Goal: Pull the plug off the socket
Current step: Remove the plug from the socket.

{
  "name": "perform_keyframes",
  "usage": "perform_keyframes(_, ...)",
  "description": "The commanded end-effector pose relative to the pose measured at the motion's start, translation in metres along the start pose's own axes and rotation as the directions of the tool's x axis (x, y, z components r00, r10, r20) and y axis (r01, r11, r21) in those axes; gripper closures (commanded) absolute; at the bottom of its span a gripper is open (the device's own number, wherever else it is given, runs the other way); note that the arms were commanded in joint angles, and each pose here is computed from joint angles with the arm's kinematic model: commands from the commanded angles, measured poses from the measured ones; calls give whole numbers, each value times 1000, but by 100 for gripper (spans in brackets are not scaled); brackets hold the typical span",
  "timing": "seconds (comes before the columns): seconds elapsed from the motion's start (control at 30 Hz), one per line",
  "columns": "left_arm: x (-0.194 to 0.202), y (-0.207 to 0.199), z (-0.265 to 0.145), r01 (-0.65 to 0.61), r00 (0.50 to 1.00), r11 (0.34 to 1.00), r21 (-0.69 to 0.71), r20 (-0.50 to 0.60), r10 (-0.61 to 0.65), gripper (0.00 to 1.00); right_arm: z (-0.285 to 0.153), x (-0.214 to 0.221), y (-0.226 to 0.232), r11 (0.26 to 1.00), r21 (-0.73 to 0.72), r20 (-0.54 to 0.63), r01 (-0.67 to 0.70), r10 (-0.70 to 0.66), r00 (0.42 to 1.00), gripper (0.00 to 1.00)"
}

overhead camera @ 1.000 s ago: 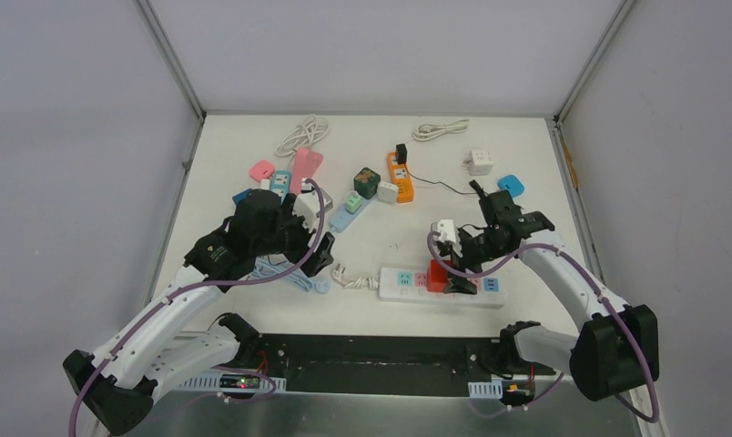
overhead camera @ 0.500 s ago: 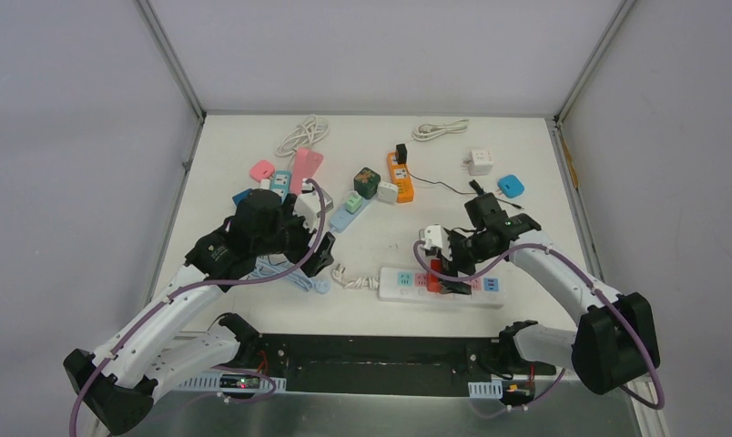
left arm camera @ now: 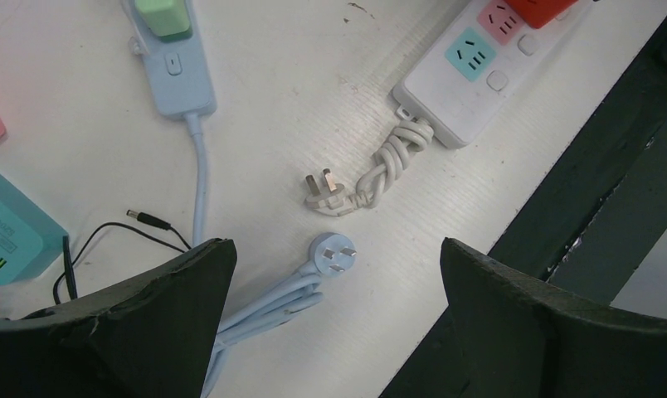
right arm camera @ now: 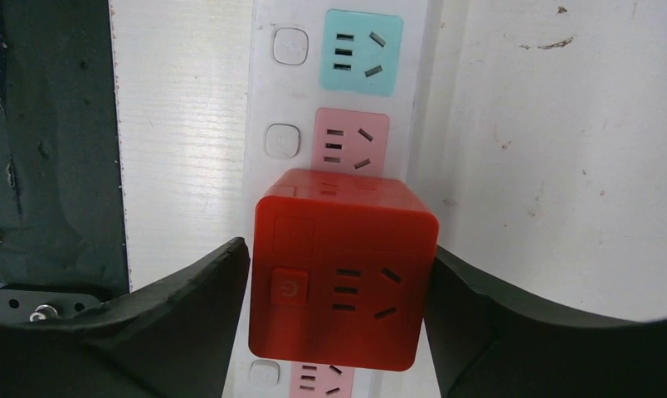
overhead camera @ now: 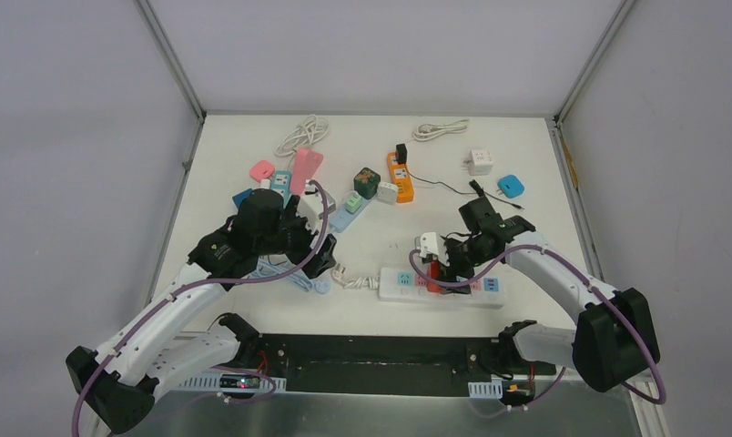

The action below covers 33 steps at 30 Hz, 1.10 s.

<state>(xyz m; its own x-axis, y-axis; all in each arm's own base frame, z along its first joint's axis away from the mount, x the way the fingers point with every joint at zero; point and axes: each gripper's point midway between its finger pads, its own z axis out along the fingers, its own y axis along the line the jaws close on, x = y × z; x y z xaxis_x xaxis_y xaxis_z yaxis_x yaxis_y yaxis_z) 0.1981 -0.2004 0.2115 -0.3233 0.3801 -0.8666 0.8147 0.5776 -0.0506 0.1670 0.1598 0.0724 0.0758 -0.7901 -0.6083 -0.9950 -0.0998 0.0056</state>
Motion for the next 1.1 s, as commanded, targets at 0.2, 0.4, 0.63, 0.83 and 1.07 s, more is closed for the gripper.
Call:
perform_keyframes(0.2, -32, -27, 1, 24, 984, 987, 160, 168, -51, 1, -6, -13, -1, 998, 3, 39, 61, -62, 997, 49)
perform_keyframes(0.4, -45, -27, 5, 200, 940, 964, 172, 242, -239, 1, -8, -16, -1, 998, 9, 49, 64, -64, 997, 76)
perform_keyframes(0.63, -52, -54, 14, 259, 810, 876, 406, 402, -426, 1, -11, -20, -2, 998, 27, 60, 65, -67, 996, 100)
perform_keyframes(0.83, -44, -82, 20, 63, 828, 925, 375, 497, -258, 1, -10, -19, -3, 998, 27, 53, 64, -66, 996, 100)
perform_keyframes(1.07, -31, -90, 48, -45, 846, 958, 282, 520, -113, 1, -13, -18, 3, 998, -7, 55, 70, -69, 996, 100)
